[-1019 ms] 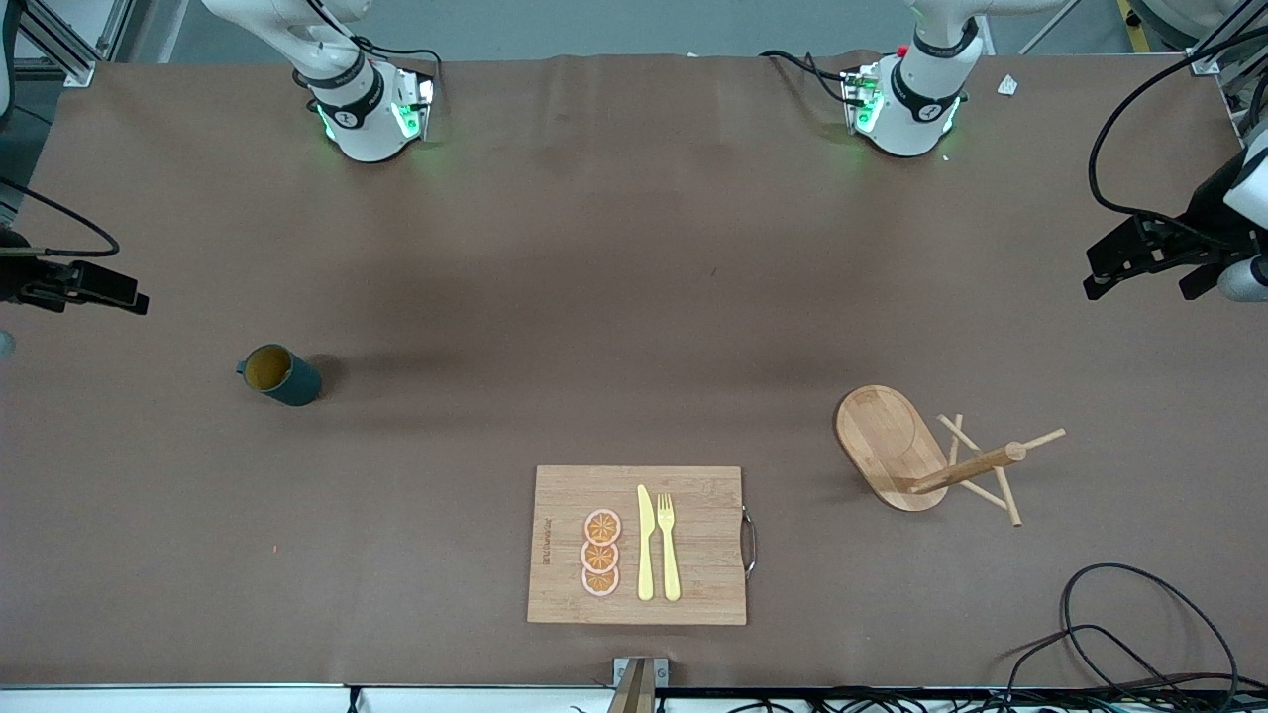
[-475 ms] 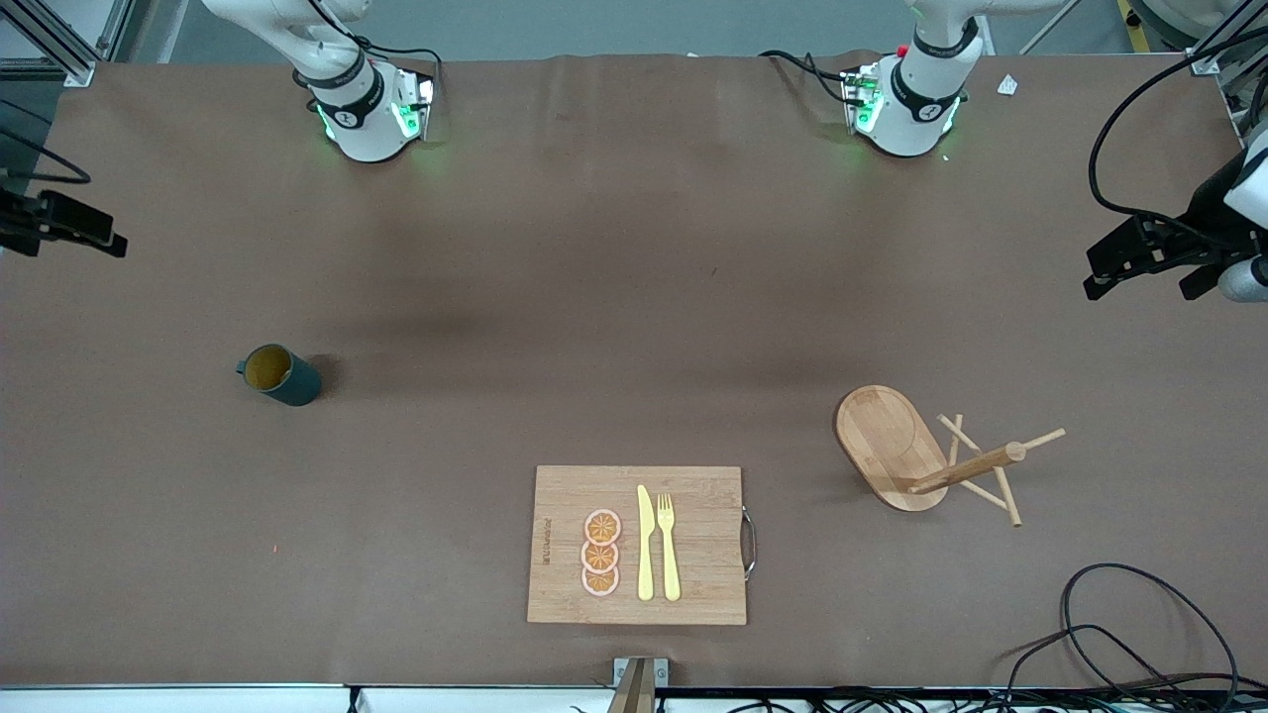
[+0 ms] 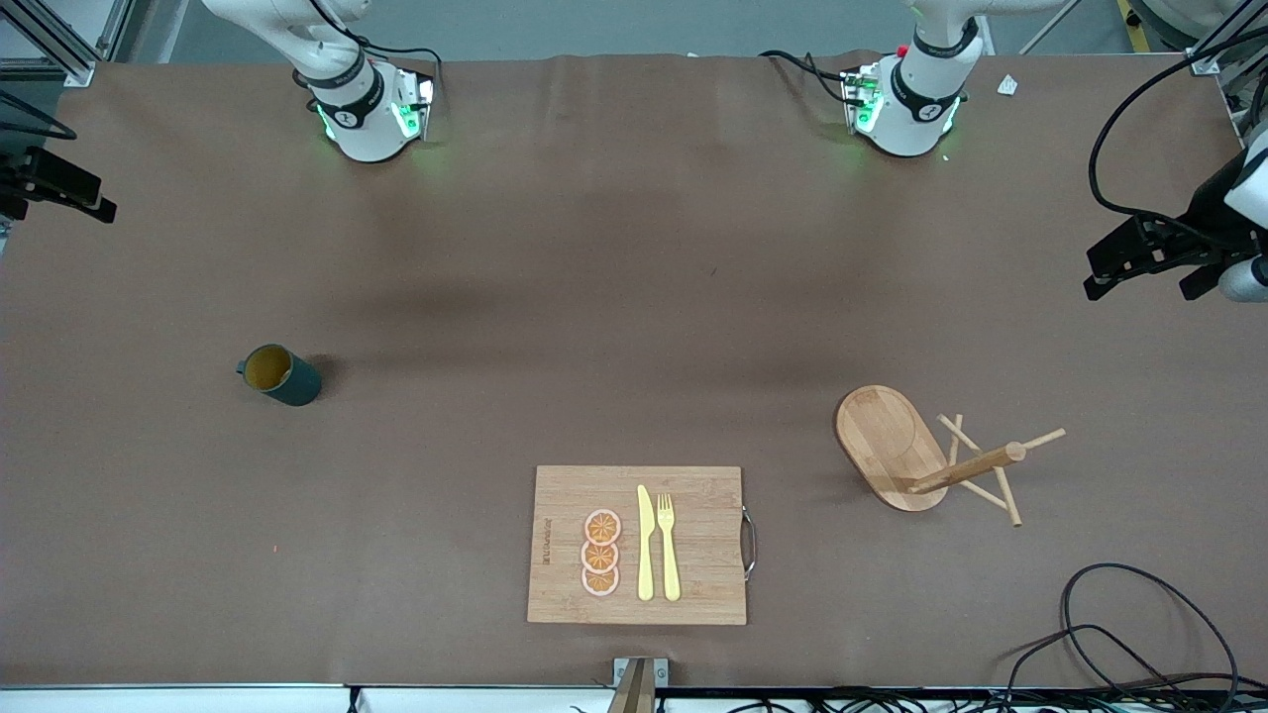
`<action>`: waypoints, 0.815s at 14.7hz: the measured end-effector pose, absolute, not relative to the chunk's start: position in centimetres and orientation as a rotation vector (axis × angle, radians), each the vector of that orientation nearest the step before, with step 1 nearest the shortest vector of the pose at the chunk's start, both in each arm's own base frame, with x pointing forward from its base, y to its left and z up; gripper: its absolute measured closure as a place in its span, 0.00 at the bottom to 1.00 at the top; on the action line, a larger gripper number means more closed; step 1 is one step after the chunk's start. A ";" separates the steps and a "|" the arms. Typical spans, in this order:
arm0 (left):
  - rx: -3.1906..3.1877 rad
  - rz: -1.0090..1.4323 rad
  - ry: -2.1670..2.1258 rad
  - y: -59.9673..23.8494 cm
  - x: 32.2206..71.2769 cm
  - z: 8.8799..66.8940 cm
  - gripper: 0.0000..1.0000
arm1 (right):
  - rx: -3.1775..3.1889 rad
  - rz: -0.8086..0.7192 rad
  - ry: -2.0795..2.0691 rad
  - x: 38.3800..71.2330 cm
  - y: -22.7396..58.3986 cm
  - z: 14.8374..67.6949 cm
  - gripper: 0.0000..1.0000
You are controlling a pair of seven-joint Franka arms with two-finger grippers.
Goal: Transfer cup from left to right arm and place
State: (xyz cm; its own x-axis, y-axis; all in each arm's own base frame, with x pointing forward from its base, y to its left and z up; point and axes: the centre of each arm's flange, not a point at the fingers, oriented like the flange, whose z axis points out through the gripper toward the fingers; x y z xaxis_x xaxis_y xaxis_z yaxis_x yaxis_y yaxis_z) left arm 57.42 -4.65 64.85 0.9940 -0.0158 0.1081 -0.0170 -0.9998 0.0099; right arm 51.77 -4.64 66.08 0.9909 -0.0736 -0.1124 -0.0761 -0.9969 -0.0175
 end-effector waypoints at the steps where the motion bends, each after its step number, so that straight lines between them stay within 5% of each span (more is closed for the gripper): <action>1: 3.126 0.169 -0.026 -4.6 57.4 64.9 0.00 | -3.113 0.173 0.119 51.7 -4.4 66.2 0.00; 12: 3.126 0.169 -0.026 -4.6 57.4 64.8 0.00 | -3.127 0.077 0.073 51.1 -5.2 67.8 0.00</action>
